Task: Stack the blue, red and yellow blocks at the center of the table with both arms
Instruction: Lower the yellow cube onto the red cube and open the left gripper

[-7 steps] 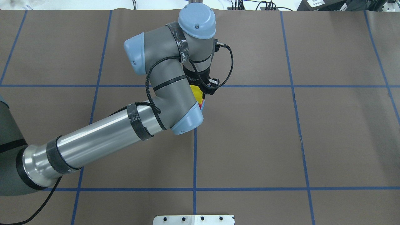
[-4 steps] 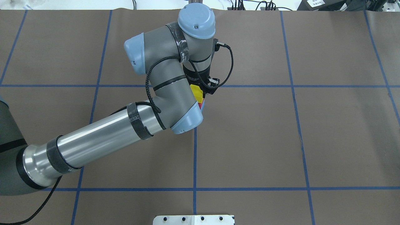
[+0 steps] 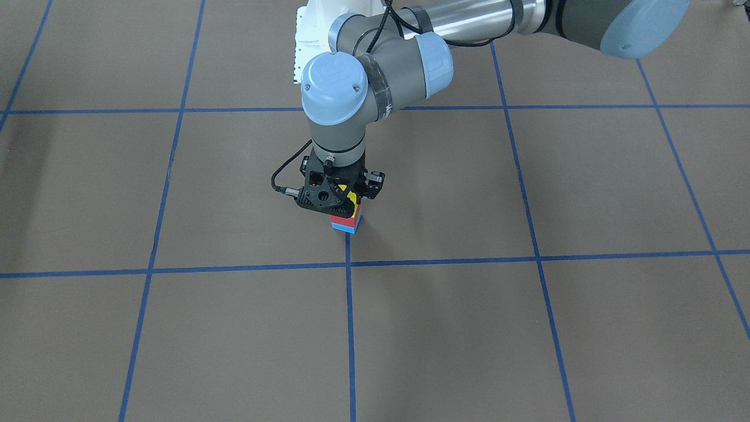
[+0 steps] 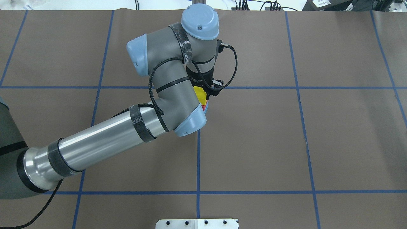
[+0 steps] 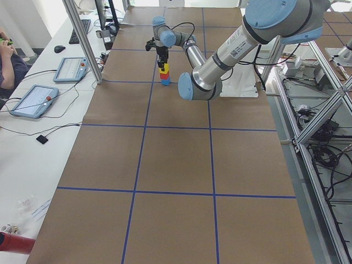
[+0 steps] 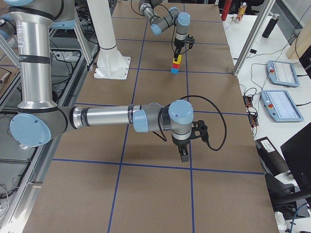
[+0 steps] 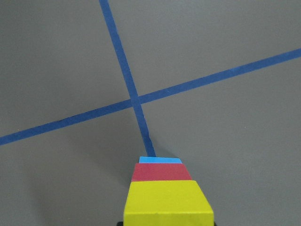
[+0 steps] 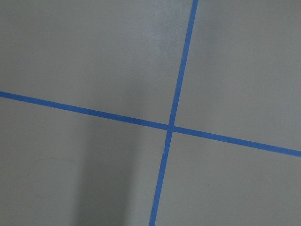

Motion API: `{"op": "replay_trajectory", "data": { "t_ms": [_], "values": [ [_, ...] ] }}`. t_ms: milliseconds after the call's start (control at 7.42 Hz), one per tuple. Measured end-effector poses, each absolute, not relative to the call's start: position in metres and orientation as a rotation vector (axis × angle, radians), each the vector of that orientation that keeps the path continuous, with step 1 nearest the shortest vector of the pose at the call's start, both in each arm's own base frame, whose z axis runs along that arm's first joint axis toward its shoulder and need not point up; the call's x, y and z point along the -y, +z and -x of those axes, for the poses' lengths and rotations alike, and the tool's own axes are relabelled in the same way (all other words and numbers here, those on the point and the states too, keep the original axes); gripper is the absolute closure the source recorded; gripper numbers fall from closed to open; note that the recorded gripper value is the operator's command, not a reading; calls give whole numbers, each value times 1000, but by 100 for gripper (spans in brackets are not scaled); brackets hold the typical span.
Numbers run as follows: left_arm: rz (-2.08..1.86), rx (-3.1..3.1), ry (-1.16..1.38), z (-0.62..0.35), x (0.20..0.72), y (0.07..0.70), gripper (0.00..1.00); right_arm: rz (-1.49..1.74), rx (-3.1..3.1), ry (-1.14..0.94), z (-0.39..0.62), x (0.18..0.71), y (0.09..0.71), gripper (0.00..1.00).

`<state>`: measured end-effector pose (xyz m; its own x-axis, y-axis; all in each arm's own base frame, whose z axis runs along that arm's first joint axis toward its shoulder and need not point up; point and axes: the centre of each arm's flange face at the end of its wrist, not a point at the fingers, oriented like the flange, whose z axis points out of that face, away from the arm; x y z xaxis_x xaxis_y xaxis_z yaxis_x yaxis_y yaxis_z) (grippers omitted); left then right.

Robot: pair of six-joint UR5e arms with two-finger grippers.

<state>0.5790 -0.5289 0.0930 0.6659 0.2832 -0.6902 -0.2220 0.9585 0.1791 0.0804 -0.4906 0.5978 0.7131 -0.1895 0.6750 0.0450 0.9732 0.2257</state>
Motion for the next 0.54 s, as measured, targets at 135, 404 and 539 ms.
{"op": "replay_trajectory", "data": {
  "t_ms": [135,404,539],
  "values": [
    [-83,-795,287,-580,528,94,0,-199,767,-131,-80,491,598,1],
    [-91,-809,283,-580,526,91,0,-201,767,-131,-81,491,597,1],
    [-93,-813,281,-580,525,90,0,-202,768,-132,-81,491,596,1]
  ]
}}
